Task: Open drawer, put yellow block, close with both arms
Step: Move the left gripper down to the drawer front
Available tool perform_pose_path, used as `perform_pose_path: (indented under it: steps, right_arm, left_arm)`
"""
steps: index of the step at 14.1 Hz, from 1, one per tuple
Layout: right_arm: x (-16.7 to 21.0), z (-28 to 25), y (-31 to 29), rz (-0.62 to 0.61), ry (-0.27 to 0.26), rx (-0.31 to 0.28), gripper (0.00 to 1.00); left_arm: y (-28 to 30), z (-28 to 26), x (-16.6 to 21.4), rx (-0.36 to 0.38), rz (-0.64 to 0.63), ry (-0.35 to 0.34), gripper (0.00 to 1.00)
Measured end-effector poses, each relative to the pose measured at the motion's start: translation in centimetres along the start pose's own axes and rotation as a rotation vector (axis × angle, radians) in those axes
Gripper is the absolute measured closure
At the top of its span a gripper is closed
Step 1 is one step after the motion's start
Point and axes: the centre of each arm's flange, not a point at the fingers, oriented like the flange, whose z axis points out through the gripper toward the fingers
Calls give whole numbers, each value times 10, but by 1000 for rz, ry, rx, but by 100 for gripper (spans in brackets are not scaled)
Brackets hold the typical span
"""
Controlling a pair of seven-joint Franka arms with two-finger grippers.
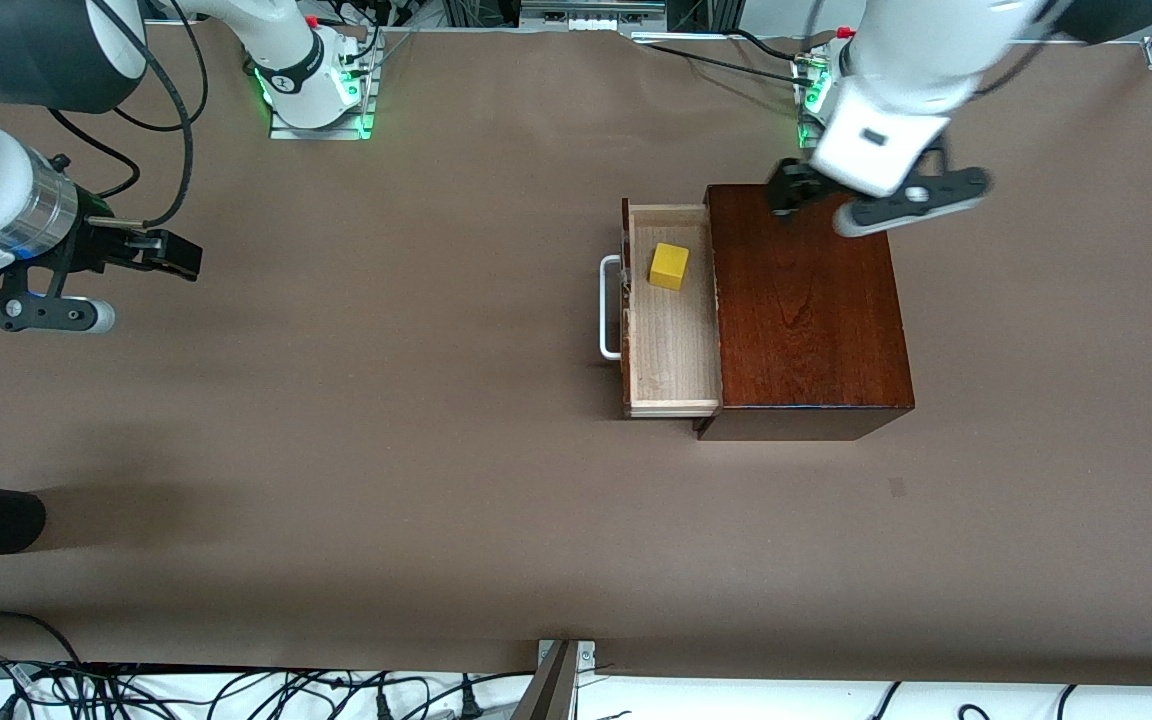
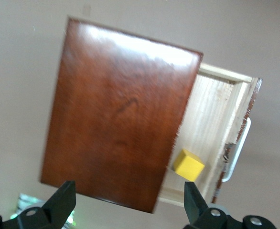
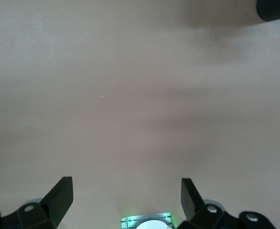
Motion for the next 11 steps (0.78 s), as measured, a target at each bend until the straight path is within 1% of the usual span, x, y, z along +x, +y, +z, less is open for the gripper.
perform_pose_path:
  steps: [2,4,7,10,11]
  right_arm:
    - [7,6,15,16,-15,37,0]
    - [14,13,31,25,-31,60,0]
    - [18,20,41,0,-50,110,0]
    - [15,24,49,-35,-61,112,0]
    - [12,26,53,-45,-56,115,0]
  left_arm:
    - [40,22,-23,13,-63,-8,0]
    - [78,44,-44,11,-129,-5,0]
    - [129,80,-75,-1,-225,0,0]
    - [166,113,-94,0,-302,-6,0]
    - [176,123,-96,-3,-331,-9,0]
